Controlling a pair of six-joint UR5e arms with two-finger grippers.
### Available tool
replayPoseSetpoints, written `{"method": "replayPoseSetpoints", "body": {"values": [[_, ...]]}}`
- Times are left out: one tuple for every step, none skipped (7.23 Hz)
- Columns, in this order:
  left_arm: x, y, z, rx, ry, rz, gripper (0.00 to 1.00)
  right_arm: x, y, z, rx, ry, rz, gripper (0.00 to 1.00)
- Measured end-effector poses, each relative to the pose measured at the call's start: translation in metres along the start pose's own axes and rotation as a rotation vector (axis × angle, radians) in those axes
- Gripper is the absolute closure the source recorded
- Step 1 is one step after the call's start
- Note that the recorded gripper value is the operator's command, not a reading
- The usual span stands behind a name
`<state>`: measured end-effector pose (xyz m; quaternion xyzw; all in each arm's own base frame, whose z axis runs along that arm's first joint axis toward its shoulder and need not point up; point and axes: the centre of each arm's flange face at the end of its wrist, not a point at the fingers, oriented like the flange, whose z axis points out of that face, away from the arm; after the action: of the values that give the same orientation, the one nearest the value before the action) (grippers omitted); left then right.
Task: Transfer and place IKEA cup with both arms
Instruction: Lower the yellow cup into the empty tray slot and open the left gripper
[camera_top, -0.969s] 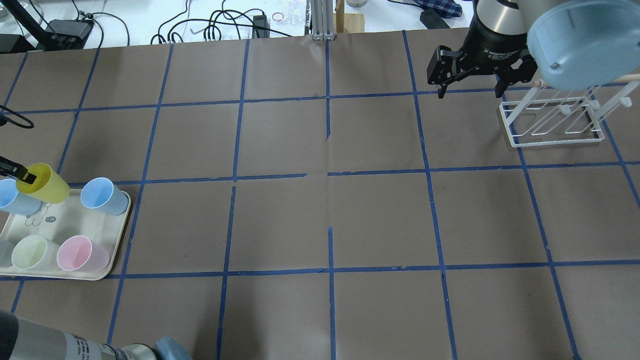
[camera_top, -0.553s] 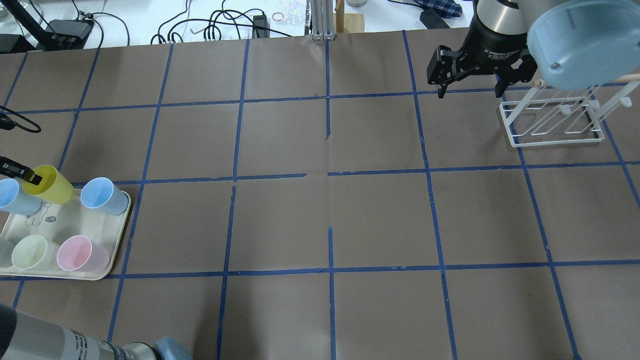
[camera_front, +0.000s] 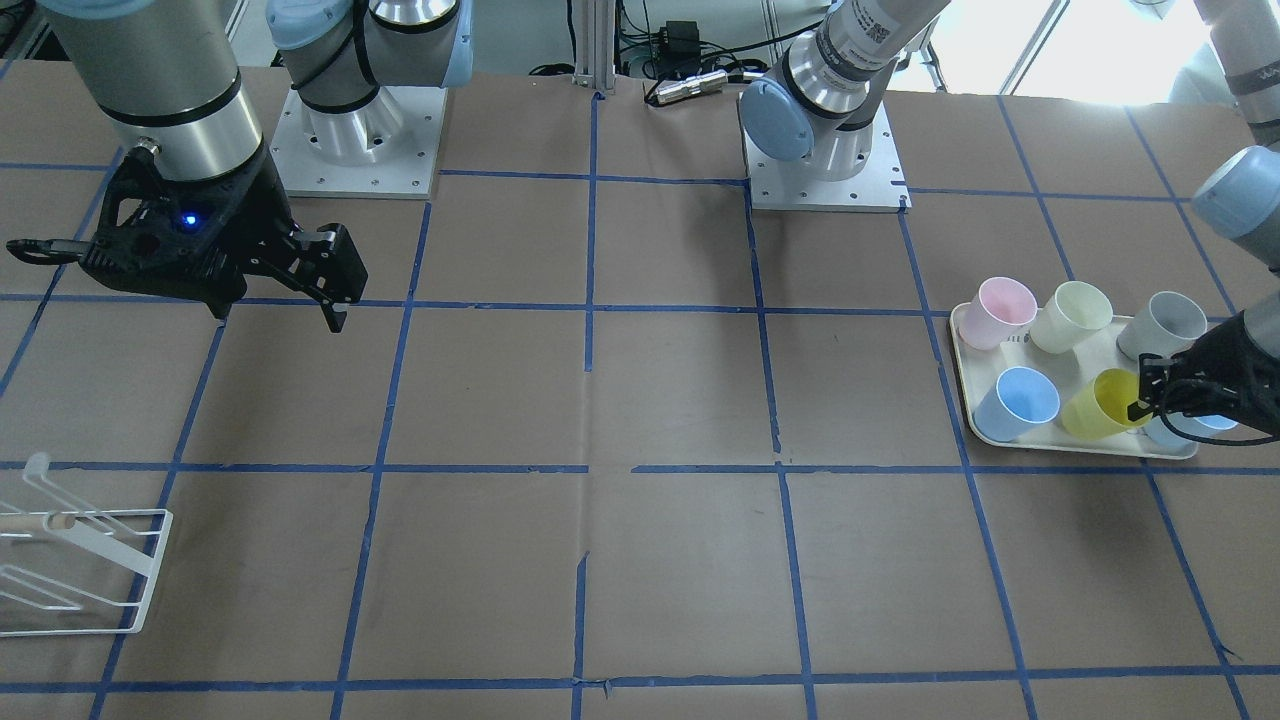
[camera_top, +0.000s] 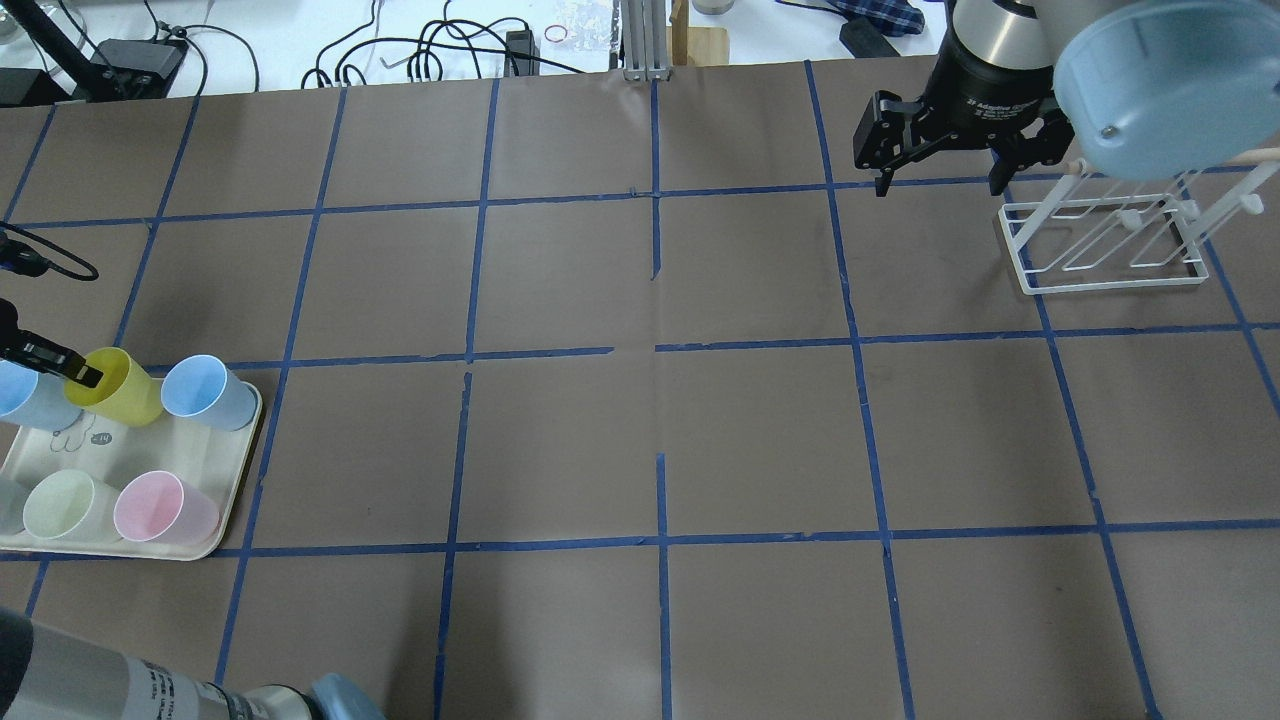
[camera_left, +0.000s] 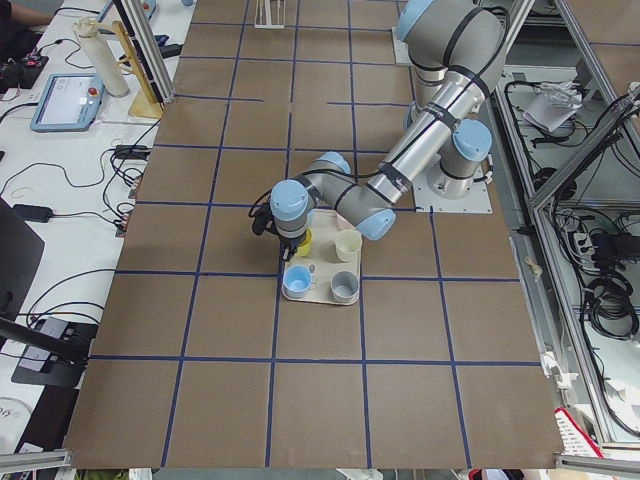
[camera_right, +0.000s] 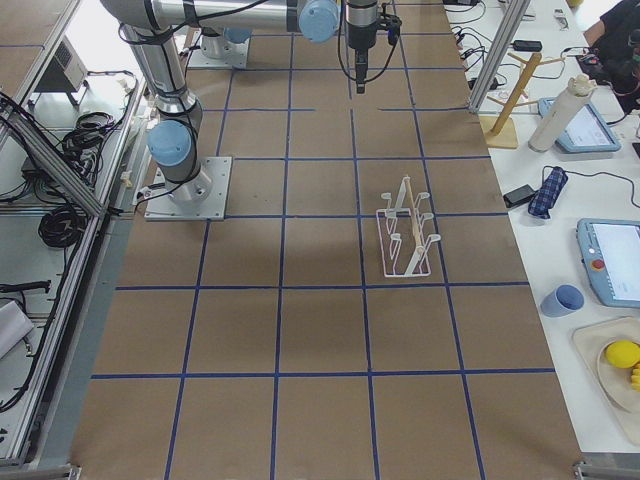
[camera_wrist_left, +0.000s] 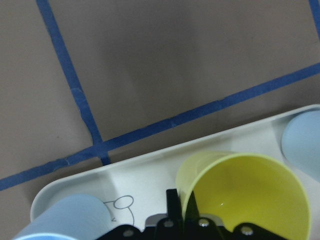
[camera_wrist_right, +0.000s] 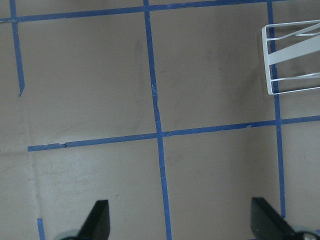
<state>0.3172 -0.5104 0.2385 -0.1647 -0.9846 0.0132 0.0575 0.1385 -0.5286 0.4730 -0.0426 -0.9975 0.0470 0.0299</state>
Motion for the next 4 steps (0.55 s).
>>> {"method": "replayPoseSetpoints", "body": {"values": [[0.0002, 0.0000, 0.0012, -0.001, 0.003, 0.000, 0.40, 0.0000, 0.0001, -0.0001, 0.000, 0.000, 0.000, 0.00], [0.0000, 0.0005, 0.0027, 0.000, 0.007, -0.001, 0.35, 0.0001, 0.0003, -0.0004, 0.000, 0.000, 0.001, 0.00], [-0.0004, 0.0011, 0.0037, 0.000, 0.010, -0.003, 0.26, 0.0001, 0.0005, -0.0008, 0.001, 0.000, 0.001, 0.00], [-0.0010, 0.0014, 0.0037, 0.001, 0.011, -0.006, 0.13, 0.0001, 0.0005, -0.0008, 0.001, 0.000, 0.001, 0.00]]}}
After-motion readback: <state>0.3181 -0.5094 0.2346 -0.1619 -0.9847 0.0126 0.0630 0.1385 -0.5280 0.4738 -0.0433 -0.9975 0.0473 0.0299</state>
